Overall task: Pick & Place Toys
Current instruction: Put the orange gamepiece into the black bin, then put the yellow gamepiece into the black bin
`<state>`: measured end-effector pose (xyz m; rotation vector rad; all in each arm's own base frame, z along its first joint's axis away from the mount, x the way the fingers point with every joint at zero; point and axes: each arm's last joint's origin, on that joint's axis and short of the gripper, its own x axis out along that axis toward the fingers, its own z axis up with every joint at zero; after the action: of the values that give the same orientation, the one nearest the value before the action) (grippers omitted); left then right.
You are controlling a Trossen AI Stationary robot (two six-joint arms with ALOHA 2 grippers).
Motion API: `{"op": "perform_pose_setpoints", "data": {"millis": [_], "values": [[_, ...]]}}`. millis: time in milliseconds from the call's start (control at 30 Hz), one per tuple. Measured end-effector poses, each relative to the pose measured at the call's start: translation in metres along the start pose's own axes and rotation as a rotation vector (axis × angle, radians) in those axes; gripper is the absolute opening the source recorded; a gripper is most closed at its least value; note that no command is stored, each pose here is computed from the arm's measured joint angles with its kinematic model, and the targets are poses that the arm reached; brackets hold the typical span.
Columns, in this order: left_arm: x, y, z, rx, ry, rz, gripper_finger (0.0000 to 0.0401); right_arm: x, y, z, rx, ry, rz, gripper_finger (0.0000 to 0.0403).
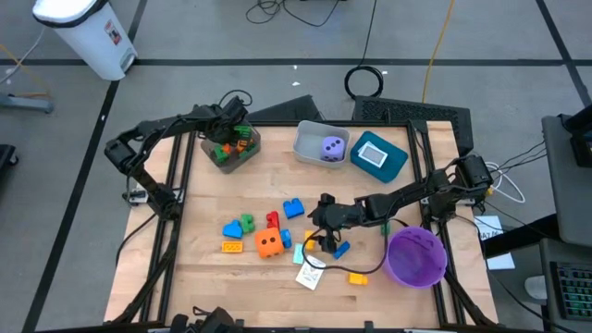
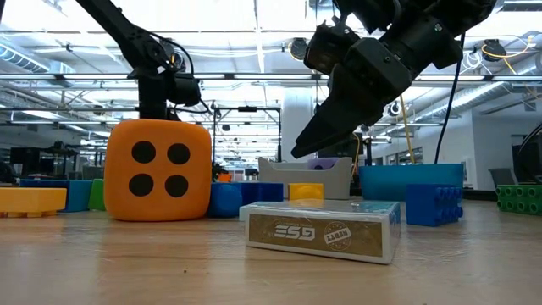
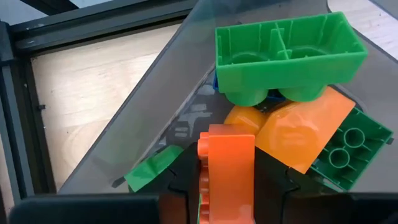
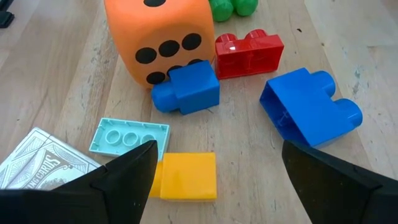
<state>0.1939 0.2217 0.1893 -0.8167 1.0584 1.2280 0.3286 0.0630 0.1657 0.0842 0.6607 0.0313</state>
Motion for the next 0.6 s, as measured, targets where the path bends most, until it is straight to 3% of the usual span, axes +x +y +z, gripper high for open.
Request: {"op": "perform_pose_setpoints", "data": {"millis": [100,267,400,600], "values": [[0.0,0.0,0.0,-0.008,-0.001,0.0,0.0116,0.0,0.0,0.0,-0.001,0.0,0.0,0.0334],[0.0,0.0,0.0,-0.009,0.002,-0.009,0.0215,0.0,0.0,0.0,-0.023,0.0,0.0,0.0334],[-0.005,0.0,0.0,0.015,0.009,-0.057,0.0272,0.0,0.0,0.0,-0.062,-0.001,0.0,0.0334],[-0.036,0.005,0.0,0.096,-0.07,-0.168,0.0304,-0.003,0.001,0.005,-0.174,-0.032,0.003,0.0334]]}}
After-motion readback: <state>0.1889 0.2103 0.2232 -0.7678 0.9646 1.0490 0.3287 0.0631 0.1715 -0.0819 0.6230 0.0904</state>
